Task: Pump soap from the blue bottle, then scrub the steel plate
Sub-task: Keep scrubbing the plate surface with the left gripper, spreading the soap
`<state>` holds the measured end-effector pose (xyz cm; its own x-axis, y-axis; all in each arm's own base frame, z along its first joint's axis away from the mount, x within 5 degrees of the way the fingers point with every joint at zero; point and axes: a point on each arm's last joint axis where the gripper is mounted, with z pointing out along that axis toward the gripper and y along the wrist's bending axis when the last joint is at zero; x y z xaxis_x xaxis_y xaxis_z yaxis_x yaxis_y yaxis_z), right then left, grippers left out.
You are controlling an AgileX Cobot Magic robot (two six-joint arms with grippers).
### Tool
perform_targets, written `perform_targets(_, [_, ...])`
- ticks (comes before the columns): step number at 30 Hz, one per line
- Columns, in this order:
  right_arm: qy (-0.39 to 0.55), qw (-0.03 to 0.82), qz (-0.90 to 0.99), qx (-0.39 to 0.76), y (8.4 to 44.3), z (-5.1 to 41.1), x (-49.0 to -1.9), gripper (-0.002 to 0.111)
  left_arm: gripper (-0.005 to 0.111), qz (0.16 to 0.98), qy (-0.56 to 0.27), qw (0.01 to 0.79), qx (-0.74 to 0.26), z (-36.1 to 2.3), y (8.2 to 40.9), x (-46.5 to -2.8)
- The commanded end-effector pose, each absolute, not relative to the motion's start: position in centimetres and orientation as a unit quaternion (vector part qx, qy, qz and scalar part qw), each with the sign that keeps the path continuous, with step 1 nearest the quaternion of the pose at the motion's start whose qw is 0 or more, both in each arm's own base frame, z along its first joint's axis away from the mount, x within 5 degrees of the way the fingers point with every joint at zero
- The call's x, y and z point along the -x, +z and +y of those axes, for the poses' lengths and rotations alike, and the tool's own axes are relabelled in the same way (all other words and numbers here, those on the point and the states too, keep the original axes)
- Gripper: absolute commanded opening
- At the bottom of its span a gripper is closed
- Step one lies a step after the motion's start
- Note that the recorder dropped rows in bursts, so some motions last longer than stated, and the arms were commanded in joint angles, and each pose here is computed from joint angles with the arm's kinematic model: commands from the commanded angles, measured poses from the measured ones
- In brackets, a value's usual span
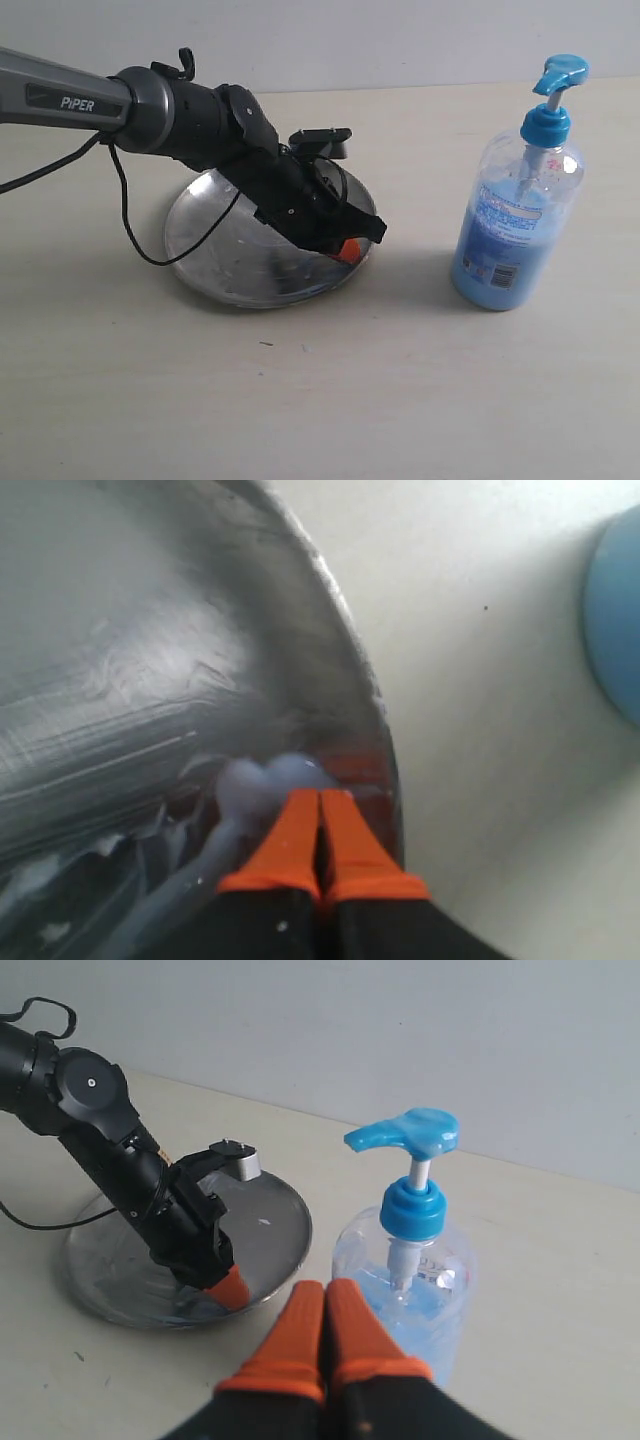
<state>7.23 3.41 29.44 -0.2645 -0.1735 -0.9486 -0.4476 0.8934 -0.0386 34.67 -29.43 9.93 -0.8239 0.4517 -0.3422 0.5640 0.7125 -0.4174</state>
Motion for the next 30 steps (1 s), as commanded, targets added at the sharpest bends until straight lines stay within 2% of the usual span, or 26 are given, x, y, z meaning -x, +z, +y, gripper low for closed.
perform_targets(1, [0.123,0.578,0.782,0.196,29.4,3.4,-7.2,0.000,0.000,0.917,-0.253,0.085,-0.296,-29.4,9.4,-34.2])
perform_targets(21, [0.122,0.576,0.784,0.196,29.3,3.4,-7.2,0.000,0.000,0.930,-0.124,0.076,-0.338,-27.3,9.1,-34.6])
perform_targets(30, [0.122,0.576,0.784,0.196,29.3,3.4,-7.2,0.000,0.000,0.926,-0.110,0.059,-0.355,-26.8,10.1,-34.3])
